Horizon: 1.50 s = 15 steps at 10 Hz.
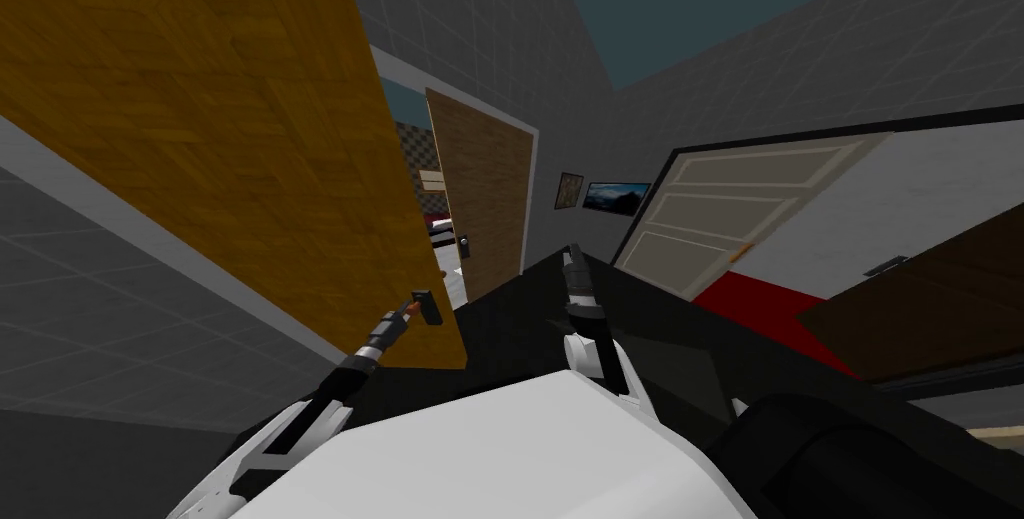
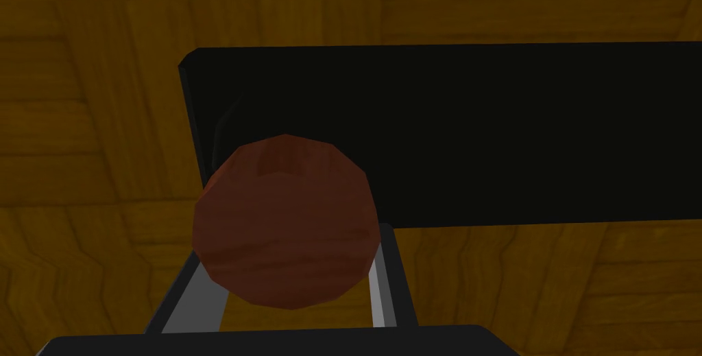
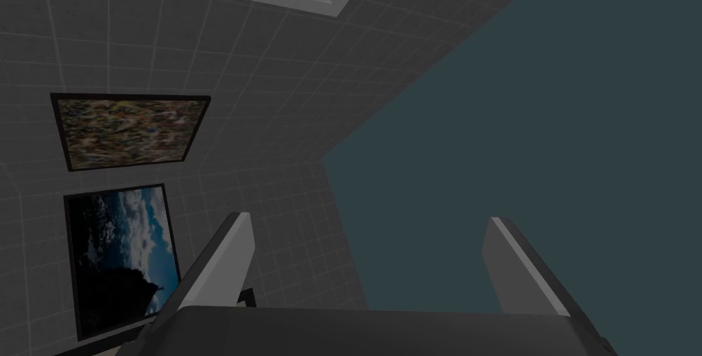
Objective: Pull the door open
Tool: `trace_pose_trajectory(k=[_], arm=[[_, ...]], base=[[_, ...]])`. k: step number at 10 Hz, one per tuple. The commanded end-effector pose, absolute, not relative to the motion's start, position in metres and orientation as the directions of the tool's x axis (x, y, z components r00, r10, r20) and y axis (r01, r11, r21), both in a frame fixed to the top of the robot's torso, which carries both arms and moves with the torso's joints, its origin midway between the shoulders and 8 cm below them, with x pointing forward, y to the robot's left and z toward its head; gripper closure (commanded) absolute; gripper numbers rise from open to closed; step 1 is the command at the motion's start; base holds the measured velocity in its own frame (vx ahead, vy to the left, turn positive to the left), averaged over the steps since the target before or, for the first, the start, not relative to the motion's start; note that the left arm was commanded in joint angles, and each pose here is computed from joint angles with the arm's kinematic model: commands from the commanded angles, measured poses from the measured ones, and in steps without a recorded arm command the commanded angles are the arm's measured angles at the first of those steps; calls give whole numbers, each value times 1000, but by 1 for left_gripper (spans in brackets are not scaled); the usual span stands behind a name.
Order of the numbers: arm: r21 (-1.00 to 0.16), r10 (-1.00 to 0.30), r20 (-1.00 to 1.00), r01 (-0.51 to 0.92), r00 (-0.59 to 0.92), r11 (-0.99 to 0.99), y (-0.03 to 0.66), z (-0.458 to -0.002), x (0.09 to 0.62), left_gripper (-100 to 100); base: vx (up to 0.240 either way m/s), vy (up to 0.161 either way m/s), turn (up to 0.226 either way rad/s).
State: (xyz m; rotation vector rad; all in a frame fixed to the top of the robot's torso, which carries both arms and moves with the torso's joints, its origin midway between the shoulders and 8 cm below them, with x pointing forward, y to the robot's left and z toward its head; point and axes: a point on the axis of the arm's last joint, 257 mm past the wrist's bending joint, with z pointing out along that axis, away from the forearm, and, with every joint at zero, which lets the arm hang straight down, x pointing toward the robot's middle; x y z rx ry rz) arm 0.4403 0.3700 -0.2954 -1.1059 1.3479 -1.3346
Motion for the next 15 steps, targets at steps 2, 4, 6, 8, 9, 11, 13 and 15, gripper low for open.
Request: trace_pose_trajectory(k=[2,4,6,8,9,11,13,15], arm=[[-1000,-973,-2,1,-231,2,365,-296,424,100],[-1000,-975,-11,3,-224,10,371,-294,425,100],[-1000,-969,-8,-1,-245,9,371,-297,416,100],[-1000,-964,-6,0,-265,7,370,-297,409,100],[-1000,-961,-5,0,-276,5,370,-296,406,100],[-1000,-955,-3,0,-296,3,370,-296,399,100],[-1000,-950,0,0,-312,0,369,-296,393,100],[-1000,-952,-9,-3,-306,11,378,-296,392,100]], base=[[-222,112,-156],[-164,92,-61],[-166,99,-146],[-198,146,-182],[-196,106,-156],[-215,129,-152],[-222,102,-106],[-103,52,-56]])
